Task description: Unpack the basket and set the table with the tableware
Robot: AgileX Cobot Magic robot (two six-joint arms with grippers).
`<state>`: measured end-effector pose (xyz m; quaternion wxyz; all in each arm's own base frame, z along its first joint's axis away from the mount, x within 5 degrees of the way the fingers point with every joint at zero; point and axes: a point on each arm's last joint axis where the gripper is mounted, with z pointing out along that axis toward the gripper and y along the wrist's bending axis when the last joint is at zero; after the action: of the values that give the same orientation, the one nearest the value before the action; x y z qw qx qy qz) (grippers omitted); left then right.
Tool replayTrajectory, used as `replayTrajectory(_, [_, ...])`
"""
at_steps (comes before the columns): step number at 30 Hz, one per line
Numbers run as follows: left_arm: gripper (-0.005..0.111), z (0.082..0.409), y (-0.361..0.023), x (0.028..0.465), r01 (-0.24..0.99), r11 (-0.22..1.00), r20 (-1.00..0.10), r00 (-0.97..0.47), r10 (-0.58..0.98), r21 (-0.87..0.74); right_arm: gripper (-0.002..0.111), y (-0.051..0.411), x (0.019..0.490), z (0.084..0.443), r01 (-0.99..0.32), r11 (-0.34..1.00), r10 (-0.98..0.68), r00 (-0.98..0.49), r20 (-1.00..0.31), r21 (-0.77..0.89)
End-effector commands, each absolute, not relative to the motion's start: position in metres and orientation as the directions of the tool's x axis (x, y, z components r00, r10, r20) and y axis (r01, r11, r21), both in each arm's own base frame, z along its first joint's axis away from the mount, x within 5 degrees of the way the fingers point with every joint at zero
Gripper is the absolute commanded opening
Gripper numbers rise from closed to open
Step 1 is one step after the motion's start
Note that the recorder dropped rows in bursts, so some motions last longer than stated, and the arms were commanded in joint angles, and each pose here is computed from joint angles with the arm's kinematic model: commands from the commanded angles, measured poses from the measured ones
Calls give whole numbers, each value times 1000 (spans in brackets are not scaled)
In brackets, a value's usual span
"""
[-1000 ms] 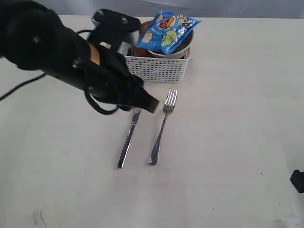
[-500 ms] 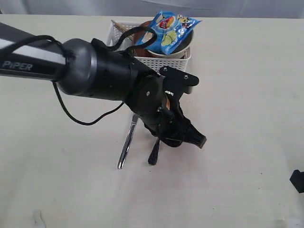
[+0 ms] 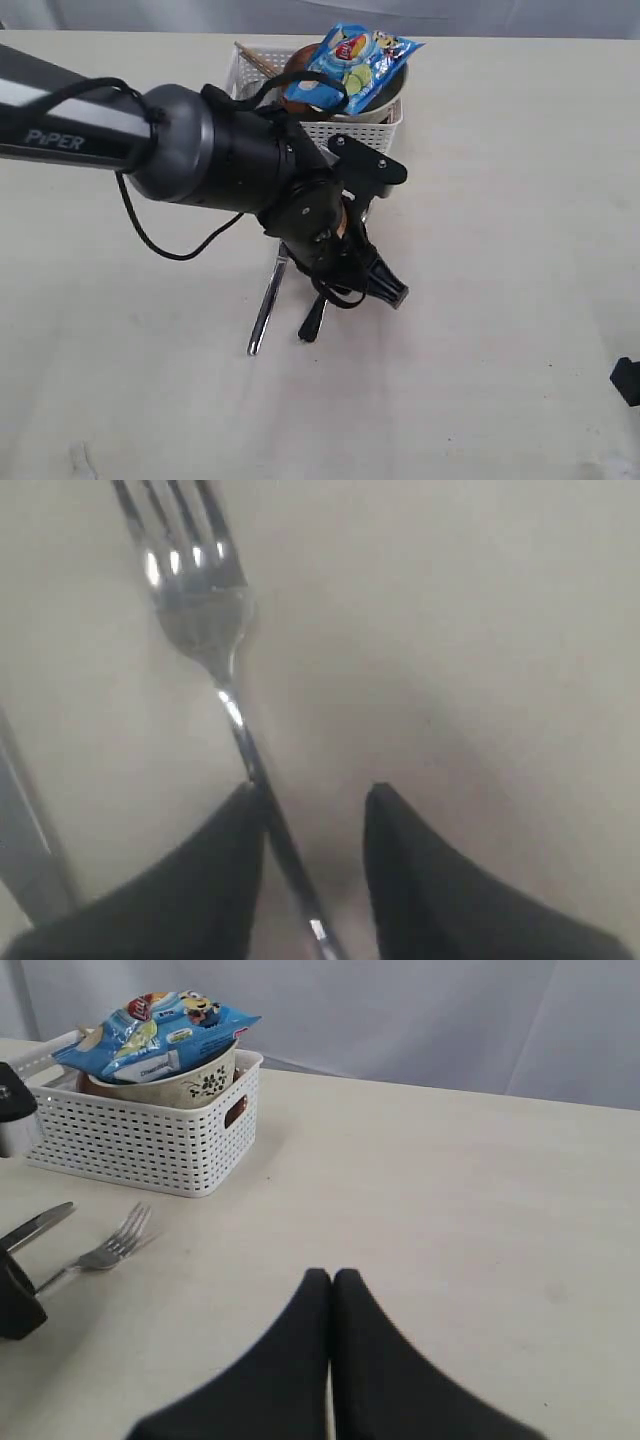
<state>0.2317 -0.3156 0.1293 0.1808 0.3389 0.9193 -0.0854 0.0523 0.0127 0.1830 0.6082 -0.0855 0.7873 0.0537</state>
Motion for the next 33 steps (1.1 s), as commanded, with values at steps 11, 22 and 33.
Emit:
replayTrajectory(11, [0, 107, -321, 234, 487, 865, -373, -830, 414, -124, -1, 12, 52, 183, -200, 979, -76, -238, -968, -27])
replayTrajectory(22, [0, 103, -318, 211, 112, 960, -362, -932, 13, -256, -1, 12, 52, 183, -200, 979, -76, -238, -968, -27])
replayTrajectory(33, [0, 104, -315, 205, 63, 985, -406, -914, -8, -161, -1, 12, 52, 183, -200, 979, -76, -238, -968, -27])
